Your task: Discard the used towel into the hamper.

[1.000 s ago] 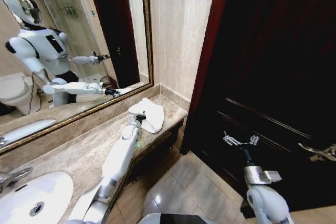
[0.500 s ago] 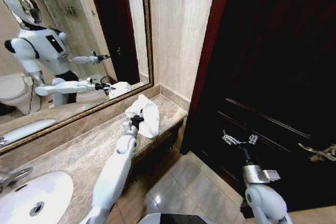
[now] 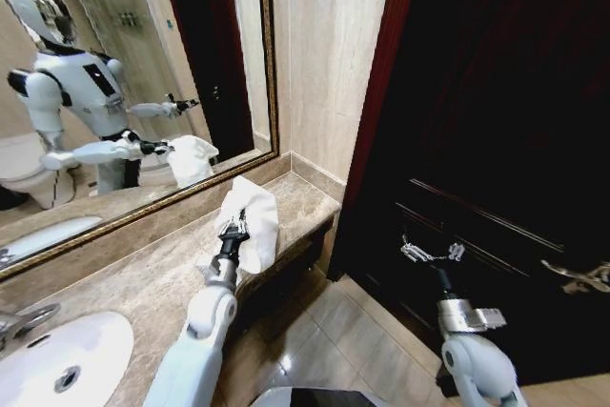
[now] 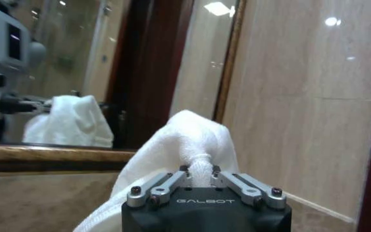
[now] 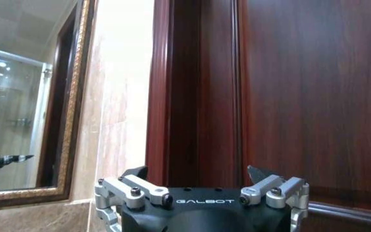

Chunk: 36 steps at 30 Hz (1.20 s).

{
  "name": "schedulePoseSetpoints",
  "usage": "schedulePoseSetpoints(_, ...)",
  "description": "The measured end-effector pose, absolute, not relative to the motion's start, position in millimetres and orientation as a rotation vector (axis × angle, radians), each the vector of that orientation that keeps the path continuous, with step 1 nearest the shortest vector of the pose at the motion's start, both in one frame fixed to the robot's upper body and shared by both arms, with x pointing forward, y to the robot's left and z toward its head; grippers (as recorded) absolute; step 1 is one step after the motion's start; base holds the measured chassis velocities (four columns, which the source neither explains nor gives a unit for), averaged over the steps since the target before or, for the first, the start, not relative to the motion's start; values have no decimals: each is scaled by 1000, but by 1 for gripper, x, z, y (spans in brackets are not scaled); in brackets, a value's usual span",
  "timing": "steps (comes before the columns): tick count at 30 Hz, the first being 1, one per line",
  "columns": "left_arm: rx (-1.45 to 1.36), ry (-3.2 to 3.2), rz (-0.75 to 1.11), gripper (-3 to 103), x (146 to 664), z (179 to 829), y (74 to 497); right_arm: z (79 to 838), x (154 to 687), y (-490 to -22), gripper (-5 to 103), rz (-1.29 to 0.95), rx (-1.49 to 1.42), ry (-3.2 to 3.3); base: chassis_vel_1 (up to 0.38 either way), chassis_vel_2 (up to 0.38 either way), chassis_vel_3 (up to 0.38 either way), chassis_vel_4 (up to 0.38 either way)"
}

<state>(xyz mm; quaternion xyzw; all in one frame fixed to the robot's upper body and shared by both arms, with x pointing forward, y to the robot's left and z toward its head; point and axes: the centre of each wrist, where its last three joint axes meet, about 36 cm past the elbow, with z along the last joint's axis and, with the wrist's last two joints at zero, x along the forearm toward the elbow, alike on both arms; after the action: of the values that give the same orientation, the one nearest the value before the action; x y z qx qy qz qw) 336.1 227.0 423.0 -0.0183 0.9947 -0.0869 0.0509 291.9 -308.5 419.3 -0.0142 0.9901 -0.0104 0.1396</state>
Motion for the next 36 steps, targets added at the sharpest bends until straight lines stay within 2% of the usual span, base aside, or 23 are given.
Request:
schedulePoseSetpoints(7,-203,3017,-226,9,290,436,221,418,292,-305,100,-13,-11,2863,0,0,0,0)
schedulePoseSetpoints(16,-218,3002,-245,9,256,445,202,420,288,-307,100,-31,15,2825,0,0,0,0)
schedulePoseSetpoints(36,-166,2998,-177,9,261,437,200,424,282,-303,100,-45,-6,2801,-15,-18,-12,-10)
